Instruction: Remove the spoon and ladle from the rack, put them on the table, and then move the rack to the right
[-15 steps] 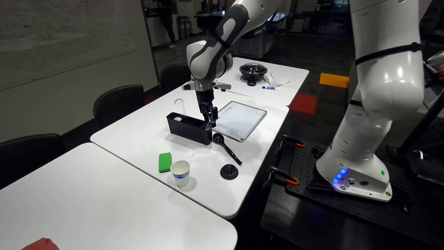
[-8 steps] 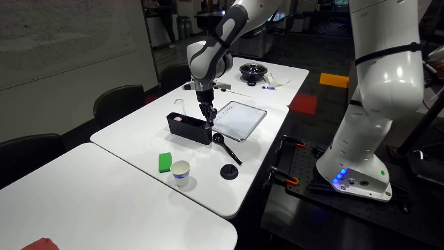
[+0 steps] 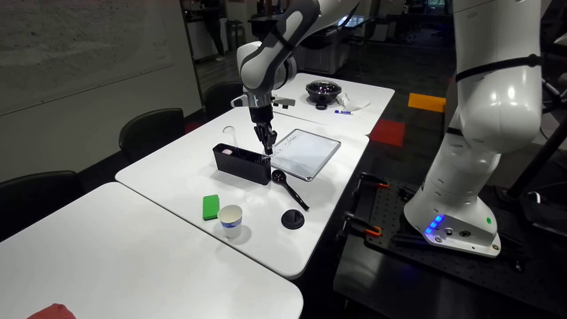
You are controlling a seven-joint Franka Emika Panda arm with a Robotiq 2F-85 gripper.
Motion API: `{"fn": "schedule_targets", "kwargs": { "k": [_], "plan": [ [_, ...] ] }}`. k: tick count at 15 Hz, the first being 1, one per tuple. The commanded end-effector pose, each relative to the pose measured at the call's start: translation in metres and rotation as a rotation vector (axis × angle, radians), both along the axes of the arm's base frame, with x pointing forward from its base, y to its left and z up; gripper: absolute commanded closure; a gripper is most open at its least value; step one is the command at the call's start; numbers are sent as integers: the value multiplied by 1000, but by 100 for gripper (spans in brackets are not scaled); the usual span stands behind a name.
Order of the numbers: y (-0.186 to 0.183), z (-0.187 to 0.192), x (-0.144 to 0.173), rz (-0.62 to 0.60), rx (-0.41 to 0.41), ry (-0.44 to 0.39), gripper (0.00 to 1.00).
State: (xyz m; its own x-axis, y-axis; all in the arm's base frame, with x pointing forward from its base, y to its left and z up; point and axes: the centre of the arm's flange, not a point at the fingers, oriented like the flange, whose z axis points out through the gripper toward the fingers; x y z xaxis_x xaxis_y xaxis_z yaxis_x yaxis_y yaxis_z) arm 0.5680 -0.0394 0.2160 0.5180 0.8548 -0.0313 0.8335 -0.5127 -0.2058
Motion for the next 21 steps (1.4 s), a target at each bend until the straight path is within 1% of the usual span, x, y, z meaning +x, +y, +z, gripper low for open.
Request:
{"fn": "schedule_targets", "kwargs": {
  "k": [1, 4, 7, 9, 10, 12, 15, 18, 20, 21],
  "plan": [
    [8, 49, -10, -8, -1, 2, 98],
    [21, 87, -17, 30, -19, -30, 98],
    [42, 120, -24, 75, -45, -86, 98],
    [58, 123, -27, 181, -53, -126, 98],
    [66, 118, -29, 257, -51, -149, 98],
    [80, 102, -32, 360, -67, -175, 98],
    [91, 62, -37, 496, -138, -245, 98],
    [99, 19, -43, 588, -225, -375, 98],
    [104, -5, -46, 621, -254, -455, 98],
    [105, -15, -47, 625, -252, -487, 98]
  ]
}}
